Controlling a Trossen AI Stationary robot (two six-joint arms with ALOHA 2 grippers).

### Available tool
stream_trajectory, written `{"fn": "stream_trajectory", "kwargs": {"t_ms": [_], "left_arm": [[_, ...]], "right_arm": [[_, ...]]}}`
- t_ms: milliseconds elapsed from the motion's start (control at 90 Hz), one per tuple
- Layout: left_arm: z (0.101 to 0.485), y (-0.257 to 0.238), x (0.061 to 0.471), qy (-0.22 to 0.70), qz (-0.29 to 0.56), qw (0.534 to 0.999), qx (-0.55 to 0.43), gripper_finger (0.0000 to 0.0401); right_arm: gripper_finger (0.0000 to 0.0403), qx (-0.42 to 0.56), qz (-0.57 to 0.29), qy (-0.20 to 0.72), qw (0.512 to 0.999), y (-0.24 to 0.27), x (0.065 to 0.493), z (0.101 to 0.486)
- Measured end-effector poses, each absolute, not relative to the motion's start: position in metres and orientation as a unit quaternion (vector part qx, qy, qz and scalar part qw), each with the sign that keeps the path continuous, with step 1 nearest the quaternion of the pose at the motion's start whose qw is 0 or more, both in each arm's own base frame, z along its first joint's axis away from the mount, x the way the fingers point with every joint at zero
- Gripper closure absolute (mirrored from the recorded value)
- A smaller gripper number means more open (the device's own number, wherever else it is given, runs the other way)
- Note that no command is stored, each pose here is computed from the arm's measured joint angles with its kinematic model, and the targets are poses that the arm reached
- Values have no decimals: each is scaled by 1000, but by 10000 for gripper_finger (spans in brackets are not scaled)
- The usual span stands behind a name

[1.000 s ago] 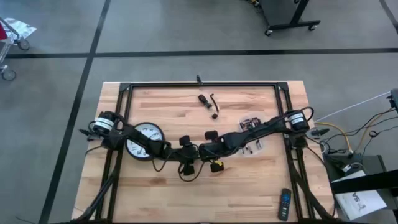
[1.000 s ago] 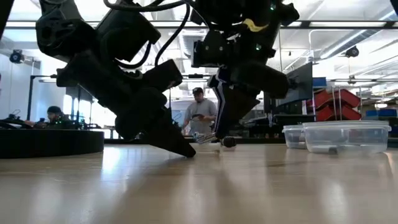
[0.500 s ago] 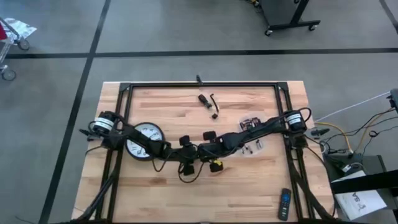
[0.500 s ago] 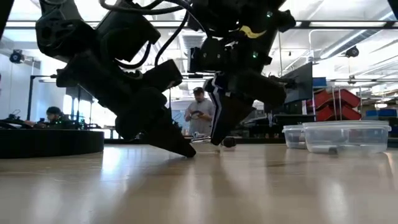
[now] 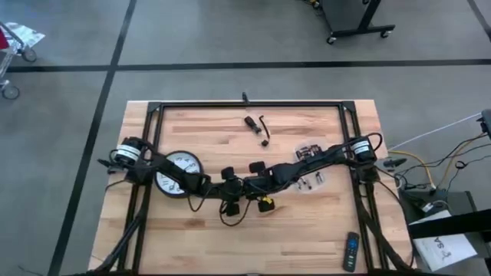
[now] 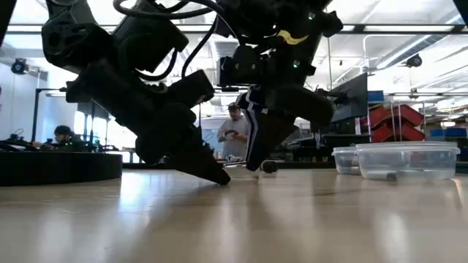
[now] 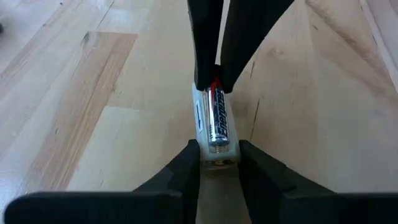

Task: Insert battery
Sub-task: Insert the silver battery into the white flashlight battery holder

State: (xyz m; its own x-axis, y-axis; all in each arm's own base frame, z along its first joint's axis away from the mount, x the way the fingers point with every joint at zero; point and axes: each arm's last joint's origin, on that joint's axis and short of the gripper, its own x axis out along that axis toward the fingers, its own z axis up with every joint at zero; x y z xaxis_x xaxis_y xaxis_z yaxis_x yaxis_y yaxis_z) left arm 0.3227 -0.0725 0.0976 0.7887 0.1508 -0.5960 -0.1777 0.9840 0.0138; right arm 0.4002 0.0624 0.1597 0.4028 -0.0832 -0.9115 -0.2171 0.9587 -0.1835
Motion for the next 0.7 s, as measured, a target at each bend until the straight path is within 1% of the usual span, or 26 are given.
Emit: {"fn": "stream_trajectory", "kwargs": {"t_ms": [333, 700], "left_arm": [[98, -72, 323, 313, 87, 946, -22, 319], [98, -72, 323, 312, 88, 946, -22, 319]], "right_arm": [[399, -140, 42, 549, 823, 61, 402, 159], [399, -153, 47, 582, 797, 58, 399, 170]]}}
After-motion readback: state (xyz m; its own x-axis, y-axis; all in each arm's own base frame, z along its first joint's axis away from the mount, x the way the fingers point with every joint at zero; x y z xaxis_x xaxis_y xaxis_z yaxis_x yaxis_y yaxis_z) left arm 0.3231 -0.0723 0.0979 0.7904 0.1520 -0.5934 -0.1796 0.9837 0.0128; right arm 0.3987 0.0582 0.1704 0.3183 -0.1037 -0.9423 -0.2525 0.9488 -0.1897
